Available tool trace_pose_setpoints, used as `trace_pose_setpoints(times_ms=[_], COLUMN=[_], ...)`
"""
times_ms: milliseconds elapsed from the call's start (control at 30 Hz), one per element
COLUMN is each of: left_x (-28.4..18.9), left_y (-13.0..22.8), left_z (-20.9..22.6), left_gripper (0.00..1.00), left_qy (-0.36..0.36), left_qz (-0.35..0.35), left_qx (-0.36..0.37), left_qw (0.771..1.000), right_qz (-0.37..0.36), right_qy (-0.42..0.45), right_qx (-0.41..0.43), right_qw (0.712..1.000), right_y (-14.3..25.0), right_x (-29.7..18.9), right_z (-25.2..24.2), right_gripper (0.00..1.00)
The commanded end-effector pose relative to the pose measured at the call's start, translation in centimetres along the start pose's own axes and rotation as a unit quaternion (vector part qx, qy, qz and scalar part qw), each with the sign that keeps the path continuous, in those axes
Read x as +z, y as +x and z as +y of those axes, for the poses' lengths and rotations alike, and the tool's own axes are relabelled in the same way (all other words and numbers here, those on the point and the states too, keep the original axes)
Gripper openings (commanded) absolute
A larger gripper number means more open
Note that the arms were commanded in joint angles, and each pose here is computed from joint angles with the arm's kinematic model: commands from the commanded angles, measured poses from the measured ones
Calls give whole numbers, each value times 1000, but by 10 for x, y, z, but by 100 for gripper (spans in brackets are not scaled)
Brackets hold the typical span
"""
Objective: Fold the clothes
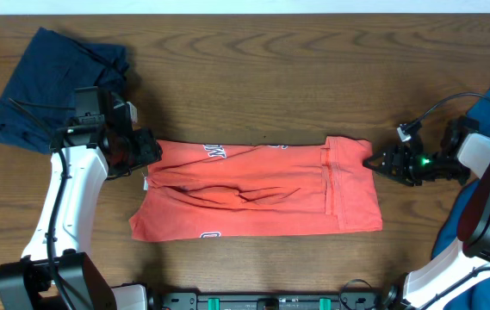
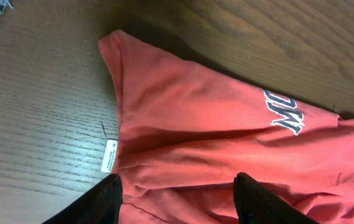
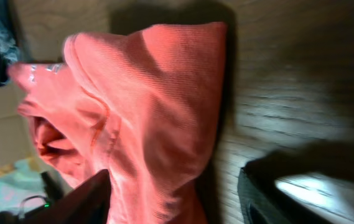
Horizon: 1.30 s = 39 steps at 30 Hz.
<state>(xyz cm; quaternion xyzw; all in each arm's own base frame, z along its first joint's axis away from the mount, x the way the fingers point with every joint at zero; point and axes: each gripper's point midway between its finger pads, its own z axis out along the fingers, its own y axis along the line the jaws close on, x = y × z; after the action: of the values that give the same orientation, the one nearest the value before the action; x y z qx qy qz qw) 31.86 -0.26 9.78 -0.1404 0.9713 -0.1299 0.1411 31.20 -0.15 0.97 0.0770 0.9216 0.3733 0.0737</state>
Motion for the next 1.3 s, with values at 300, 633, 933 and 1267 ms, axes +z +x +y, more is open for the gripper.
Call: trace_pose_setpoints(times_ms=[300,633,933,1267], left_x=[3,3,3,3], left_y=[-4,-4,-4,-6], left_z=[1,1,1,1], left_gripper=[59,59,59,59], left_qy=[-2,-1,-2,-1], left_qz=[-6,-6,-7,-10], left_qx=[4,5,4,5], left_qw=[1000,1000,1000,1000], right_qz=[77,37,-30,-86], right_qy=[41,32,90,272], right_qx=[-27,6,42,44], right_qw=[996,999,995,958], right_y=[92,66,5,-11], right_x=[57,46,-22,-72], right_z=[-30,-30,-26,-20], right_gripper=[56,8,1,1])
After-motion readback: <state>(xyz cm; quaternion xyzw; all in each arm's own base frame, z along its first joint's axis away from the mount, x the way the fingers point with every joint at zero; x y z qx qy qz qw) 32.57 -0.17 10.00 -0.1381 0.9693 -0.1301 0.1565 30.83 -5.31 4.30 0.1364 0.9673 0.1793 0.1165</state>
